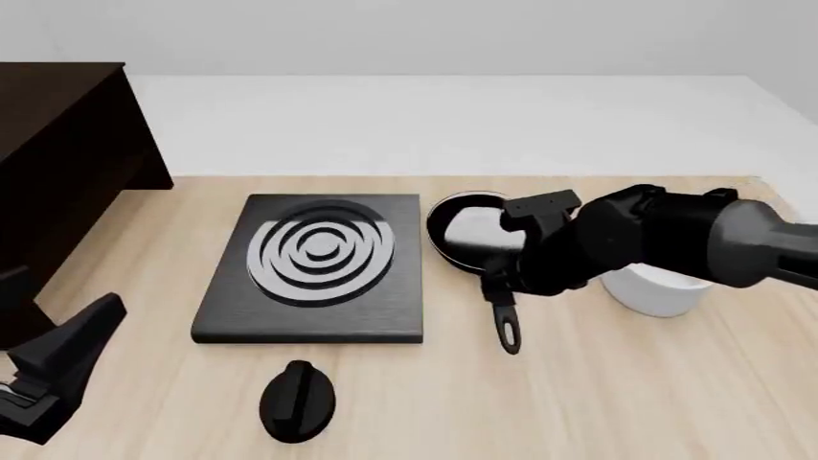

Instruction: Put the frying pan on the cabinet shelf.

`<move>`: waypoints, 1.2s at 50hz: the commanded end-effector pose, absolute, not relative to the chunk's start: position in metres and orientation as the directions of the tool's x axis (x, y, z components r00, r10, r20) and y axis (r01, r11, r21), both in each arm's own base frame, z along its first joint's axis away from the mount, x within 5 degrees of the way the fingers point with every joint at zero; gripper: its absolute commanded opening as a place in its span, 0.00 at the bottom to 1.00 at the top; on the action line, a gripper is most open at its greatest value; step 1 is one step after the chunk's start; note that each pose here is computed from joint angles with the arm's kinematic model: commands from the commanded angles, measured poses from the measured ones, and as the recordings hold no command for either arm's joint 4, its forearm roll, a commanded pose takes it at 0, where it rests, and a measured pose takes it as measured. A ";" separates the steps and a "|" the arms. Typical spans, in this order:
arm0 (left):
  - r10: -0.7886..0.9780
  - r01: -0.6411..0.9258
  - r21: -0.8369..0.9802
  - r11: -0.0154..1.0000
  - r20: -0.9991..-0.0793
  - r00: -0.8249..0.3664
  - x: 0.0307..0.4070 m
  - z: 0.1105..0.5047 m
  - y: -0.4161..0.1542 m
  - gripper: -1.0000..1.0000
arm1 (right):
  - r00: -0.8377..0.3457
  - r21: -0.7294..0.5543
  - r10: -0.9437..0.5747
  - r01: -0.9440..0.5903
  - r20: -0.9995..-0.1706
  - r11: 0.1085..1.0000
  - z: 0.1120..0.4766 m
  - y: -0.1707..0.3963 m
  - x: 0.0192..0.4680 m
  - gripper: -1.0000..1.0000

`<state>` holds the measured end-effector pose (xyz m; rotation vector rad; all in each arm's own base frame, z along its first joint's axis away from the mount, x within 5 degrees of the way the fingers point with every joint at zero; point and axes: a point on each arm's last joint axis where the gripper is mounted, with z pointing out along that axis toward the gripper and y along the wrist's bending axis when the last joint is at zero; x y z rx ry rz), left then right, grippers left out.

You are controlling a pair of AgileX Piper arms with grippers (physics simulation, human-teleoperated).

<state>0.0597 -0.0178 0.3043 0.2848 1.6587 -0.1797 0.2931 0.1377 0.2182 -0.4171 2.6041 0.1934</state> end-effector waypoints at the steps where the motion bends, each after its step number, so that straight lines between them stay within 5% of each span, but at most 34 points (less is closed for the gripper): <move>1: 0.071 0.294 0.040 0.955 -0.993 -0.096 0.059 0.303 -0.018 1.00 | -0.841 0.053 -0.237 -0.299 -0.486 0.953 0.202 0.127 0.300 1.00; 60: 0.082 0.301 0.045 0.953 -0.990 -0.112 0.065 0.297 -0.020 1.00 | -0.863 0.059 -0.256 -0.311 -0.435 0.948 0.149 0.140 0.299 1.00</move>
